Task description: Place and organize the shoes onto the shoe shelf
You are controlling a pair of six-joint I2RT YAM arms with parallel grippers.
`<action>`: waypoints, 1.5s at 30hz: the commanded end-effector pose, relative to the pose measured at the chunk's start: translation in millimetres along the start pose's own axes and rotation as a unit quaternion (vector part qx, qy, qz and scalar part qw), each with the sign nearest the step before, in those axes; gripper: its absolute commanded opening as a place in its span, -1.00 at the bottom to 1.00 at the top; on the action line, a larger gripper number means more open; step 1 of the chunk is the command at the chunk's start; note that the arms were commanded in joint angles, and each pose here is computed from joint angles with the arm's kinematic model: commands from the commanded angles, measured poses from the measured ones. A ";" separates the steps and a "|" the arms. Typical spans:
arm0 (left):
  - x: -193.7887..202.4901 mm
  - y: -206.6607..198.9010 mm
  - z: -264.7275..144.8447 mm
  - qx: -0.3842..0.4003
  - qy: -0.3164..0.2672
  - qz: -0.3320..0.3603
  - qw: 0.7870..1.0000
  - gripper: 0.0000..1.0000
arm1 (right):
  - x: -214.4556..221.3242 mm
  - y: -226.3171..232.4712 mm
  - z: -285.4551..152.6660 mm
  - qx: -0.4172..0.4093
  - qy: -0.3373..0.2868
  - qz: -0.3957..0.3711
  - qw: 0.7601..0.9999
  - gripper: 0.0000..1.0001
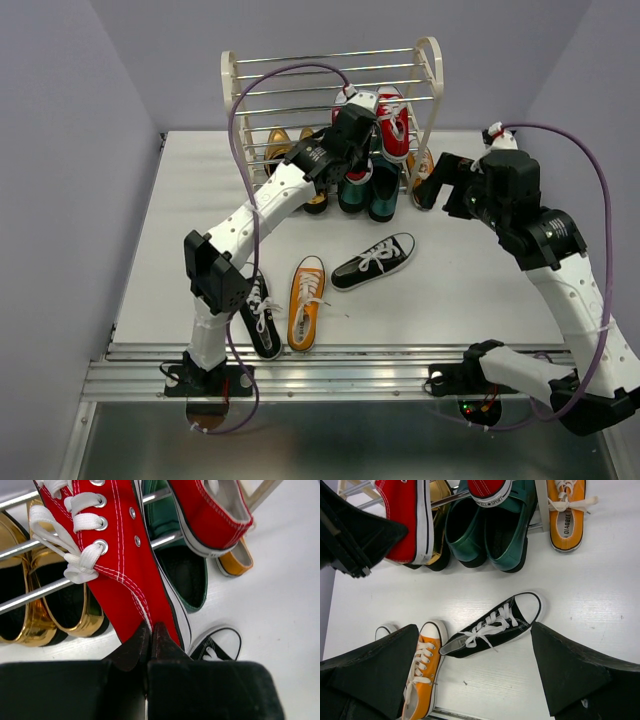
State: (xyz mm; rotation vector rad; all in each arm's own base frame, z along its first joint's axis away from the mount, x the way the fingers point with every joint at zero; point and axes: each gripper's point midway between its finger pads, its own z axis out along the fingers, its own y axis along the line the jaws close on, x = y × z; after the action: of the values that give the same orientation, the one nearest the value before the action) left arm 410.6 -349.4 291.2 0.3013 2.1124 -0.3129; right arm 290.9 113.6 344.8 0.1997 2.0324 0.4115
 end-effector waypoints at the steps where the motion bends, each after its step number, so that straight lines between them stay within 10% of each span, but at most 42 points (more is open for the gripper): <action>1: -93.6 4.0 -24.1 0.003 -0.149 -0.027 0.988 -1.00 | 1.2 0.4 -15.3 -0.011 0.000 0.002 1.000 1.00; 30: -104.5 2.4 43.7 0.004 -0.185 -0.028 0.982 -1.00 | 10.5 -30.9 -48.6 0.039 -0.028 0.034 0.998 1.00; 35: -101.3 5.8 43.6 -0.003 -0.176 -0.022 0.984 0.39 | 12.6 -31.2 -46.1 0.040 -0.026 0.039 0.998 1.00; 45: -83.3 -3.7 -2.2 0.010 -0.149 0.024 0.989 0.56 | 18.2 -30.5 -38.3 0.037 -0.022 0.045 0.998 1.00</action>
State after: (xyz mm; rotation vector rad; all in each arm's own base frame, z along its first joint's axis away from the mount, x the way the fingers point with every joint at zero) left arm 487.1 -372.4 290.3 0.2801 1.9225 -0.2999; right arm 246.2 84.3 331.1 0.3220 2.0351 0.3764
